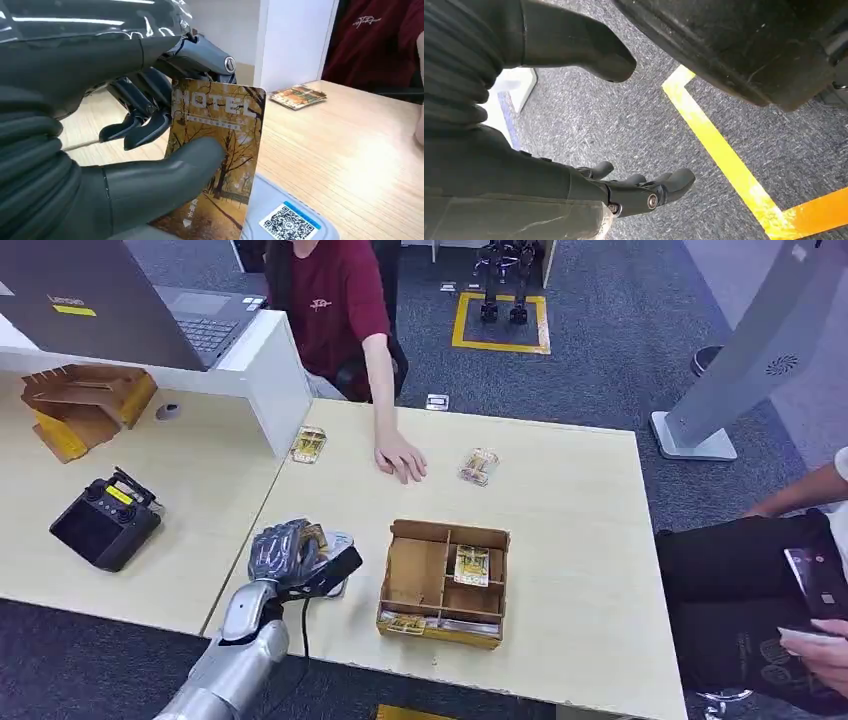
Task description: Pass the card to the sensor for recognition and then transmit it.
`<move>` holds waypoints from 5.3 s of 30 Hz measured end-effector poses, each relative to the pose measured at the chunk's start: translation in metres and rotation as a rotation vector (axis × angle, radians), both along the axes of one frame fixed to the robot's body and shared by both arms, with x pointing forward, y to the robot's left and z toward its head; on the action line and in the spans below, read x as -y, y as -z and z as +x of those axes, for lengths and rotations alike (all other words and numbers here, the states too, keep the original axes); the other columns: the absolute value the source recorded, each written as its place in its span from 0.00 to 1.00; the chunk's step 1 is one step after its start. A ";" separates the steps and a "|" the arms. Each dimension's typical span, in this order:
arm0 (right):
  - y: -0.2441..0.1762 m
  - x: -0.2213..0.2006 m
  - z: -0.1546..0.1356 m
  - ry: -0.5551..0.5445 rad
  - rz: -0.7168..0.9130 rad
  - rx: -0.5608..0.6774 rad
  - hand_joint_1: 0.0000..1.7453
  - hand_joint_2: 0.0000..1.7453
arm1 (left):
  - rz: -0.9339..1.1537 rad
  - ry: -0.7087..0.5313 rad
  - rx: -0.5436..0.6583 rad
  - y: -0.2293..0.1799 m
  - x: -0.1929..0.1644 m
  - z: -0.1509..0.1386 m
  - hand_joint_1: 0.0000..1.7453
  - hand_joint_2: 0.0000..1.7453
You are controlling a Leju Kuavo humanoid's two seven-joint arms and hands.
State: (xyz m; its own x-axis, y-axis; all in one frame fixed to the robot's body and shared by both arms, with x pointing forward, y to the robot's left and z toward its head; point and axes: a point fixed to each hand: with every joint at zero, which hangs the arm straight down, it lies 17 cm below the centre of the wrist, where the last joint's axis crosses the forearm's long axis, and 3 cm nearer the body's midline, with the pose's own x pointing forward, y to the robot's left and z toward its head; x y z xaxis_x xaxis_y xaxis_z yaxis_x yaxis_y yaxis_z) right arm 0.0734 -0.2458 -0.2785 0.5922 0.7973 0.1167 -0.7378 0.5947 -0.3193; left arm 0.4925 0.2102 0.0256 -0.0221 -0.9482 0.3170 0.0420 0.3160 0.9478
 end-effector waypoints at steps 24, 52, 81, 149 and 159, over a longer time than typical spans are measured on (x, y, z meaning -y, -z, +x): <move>-0.001 0.000 0.003 -0.030 -0.012 0.010 0.00 1.00 | -0.851 0.043 0.465 -0.169 -0.021 0.015 1.00 1.00; -0.001 -0.008 0.006 -0.115 -0.004 0.002 0.00 1.00 | -0.680 -0.024 0.758 -0.224 -0.055 0.016 1.00 1.00; -0.001 -0.006 0.006 -0.109 -0.017 0.001 0.00 1.00 | -0.784 -0.141 0.720 -0.213 -0.075 0.021 0.00 1.00; 0.000 0.000 -0.001 -0.011 -0.007 -0.002 0.00 1.00 | -0.269 0.665 0.513 -0.163 0.129 -0.181 0.00 1.00; -0.001 0.000 0.003 -0.017 -0.011 0.015 0.00 1.00 | -0.295 0.688 0.503 -0.146 0.163 -0.200 0.00 1.00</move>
